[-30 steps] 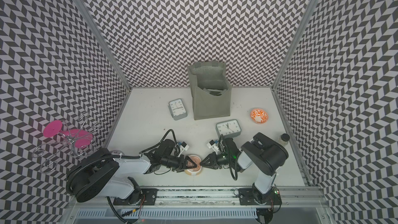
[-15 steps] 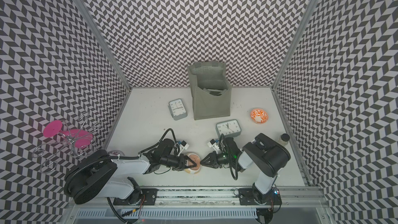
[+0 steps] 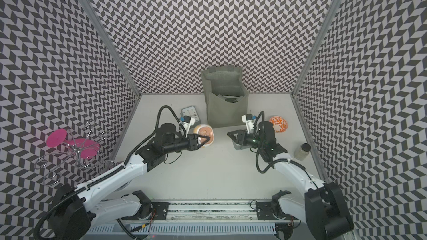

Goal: Put the alarm clock into the canvas bag
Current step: Pick up the alarm from the center of the board, then place the alarm at the canvas bag.

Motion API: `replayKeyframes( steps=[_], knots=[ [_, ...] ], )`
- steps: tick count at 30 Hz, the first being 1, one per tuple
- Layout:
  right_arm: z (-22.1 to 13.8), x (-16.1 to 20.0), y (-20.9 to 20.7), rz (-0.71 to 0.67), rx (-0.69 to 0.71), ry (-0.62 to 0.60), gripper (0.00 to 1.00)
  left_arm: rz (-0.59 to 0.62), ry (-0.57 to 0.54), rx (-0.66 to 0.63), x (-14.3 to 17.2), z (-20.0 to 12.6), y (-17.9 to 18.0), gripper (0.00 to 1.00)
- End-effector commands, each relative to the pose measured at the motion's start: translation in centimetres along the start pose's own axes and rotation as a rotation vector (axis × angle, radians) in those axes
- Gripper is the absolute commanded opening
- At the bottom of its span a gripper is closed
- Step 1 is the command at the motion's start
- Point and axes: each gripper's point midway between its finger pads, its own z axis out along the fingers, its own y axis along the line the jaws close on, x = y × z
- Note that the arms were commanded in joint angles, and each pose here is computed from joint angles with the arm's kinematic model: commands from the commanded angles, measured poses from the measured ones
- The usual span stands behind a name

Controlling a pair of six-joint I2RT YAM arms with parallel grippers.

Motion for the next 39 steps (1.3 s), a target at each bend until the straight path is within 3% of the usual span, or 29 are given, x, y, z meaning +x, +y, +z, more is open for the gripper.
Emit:
replayKeyframes(
  steps=[1, 5, 10, 13, 21, 26, 32, 34, 39],
  knots=[
    [-2.5, -4.5, 0.6, -0.147, 0.154, -0.154, 0.39, 0.15, -0.216, -0.042, -7.3, -1.3, -2.7, 0.37],
    [-5.1, -10.7, 3.2, -0.284, 0.252, -0.276, 0.51, 0.277, -0.341, -0.091, -14.7, -1.2, -6.0, 0.36],
    [-6.6, -16.9, 4.3, -0.424, 0.414, -0.365, 0.71, 0.41, -0.383, -0.149, -20.3, 1.2, -7.4, 0.37],
    [-5.6, -19.8, 3.0, -0.451, 0.486, -0.36, 0.79, 0.498, -0.373, -0.207, -22.9, 3.3, -7.3, 0.37],
    [-0.7, -24.8, -0.3, -0.469, 0.566, -0.27, 0.8, 0.724, -0.246, -0.203, -24.9, 9.6, -6.2, 0.37],
    [1.5, -26.2, -3.6, -0.462, 0.645, -0.206, 0.78, 0.848, -0.239, -0.153, -25.8, 11.2, -4.4, 0.37],
    [4.3, -25.3, -6.5, -0.452, 0.648, -0.083, 0.68, 0.952, -0.22, -0.092, -26.7, 12.5, -2.0, 0.37],
    [4.7, -25.1, -7.1, -0.451, 0.656, -0.064, 0.63, 0.975, -0.223, -0.087, -27.1, 13.0, -1.5, 0.37],
    [4.2, -25.9, -7.5, -0.457, 0.712, -0.065, 0.36, 1.004, -0.205, -0.035, -26.8, 14.1, -0.6, 0.36]
  ],
)
